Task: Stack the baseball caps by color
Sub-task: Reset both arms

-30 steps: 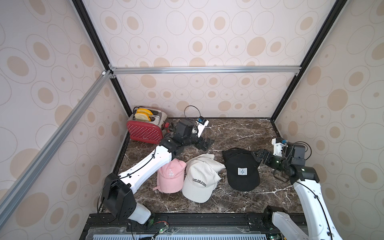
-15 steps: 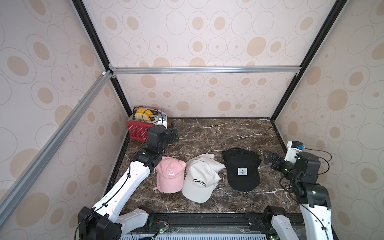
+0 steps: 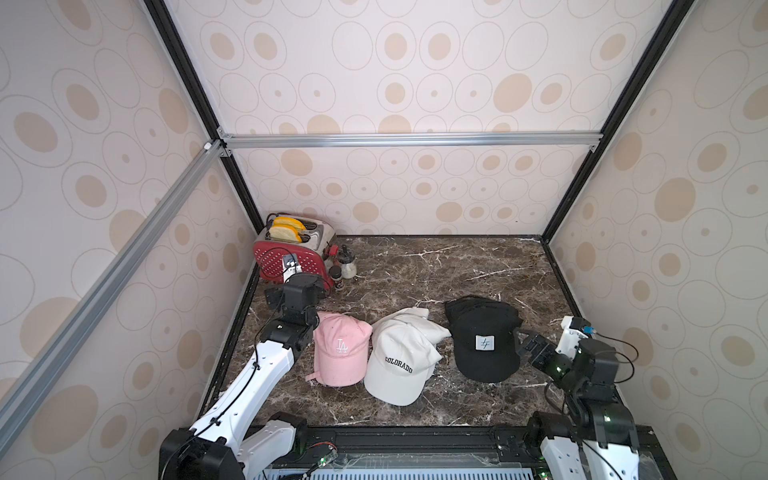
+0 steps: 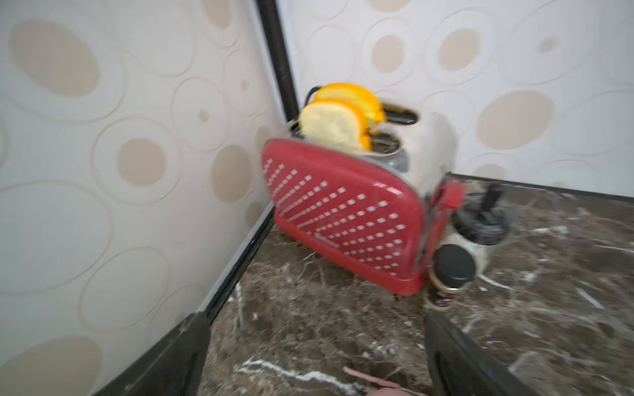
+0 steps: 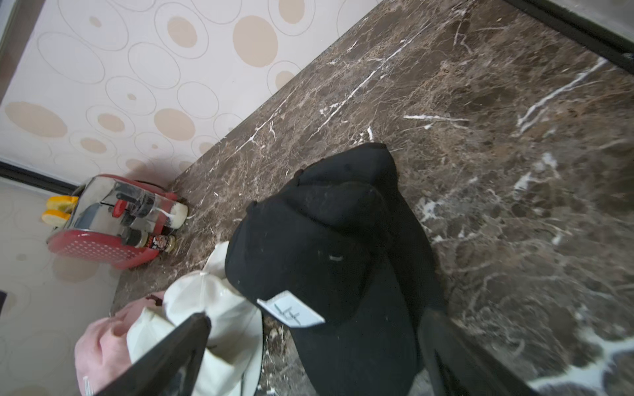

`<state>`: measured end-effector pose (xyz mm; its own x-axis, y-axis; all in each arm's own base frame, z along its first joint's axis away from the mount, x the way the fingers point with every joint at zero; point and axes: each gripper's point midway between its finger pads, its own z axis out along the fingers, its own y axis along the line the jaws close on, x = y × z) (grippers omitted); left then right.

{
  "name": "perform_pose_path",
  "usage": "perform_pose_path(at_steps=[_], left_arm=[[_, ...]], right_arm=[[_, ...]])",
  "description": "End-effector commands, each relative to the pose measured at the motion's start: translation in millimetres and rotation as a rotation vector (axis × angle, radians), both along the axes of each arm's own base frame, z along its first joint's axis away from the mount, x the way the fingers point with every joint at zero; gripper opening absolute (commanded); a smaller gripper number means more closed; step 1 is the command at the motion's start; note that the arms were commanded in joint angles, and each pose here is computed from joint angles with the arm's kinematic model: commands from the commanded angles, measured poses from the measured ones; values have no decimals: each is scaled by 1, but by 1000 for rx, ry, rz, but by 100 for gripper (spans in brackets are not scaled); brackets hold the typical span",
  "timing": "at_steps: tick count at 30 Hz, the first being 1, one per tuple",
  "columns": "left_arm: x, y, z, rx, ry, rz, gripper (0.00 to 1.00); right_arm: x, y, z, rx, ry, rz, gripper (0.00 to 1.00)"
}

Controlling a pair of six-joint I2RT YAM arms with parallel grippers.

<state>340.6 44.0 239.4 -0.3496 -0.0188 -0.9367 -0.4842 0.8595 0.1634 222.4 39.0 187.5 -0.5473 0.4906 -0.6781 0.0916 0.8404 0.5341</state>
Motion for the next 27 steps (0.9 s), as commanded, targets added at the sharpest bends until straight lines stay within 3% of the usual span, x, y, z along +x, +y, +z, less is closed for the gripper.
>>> perform_pose_path(at_steps=[1, 3, 5, 10, 13, 17, 20, 22, 24, 27], left_arm=[[-18, 39, 1, 85, -45, 200, 99], [-24, 54, -15, 115, -24, 263, 99], [-22, 62, -34, 96, -13, 261, 99], [-2, 70, -71, 79, 98, 205, 99], [15, 64, -95, 96, 199, 139, 99], [42, 35, -134, 26, 313, -88, 99], [54, 22, -149, -9, 358, -173, 99], [57, 20, -146, -12, 323, -189, 99], [56, 14, -136, -28, 217, -223, 99], [55, -5, -128, -46, 139, -336, 99]], right_arm=[[56, -9, 42, -162, -196, -73, 100], [83, -19, 52, -360, -258, -155, 100], [101, -37, 54, -481, -288, -263, 100], [128, -66, 44, -742, -229, -352, 100], [135, -92, 19, -733, -156, -359, 100], [123, -143, -29, -720, -10, -440, 100], [119, -154, -52, -771, -7, -442, 99], [122, -145, -69, -760, -17, -376, 100], [125, -139, -83, -735, -7, -338, 100], [131, -124, -84, -706, -26, -248, 100]])
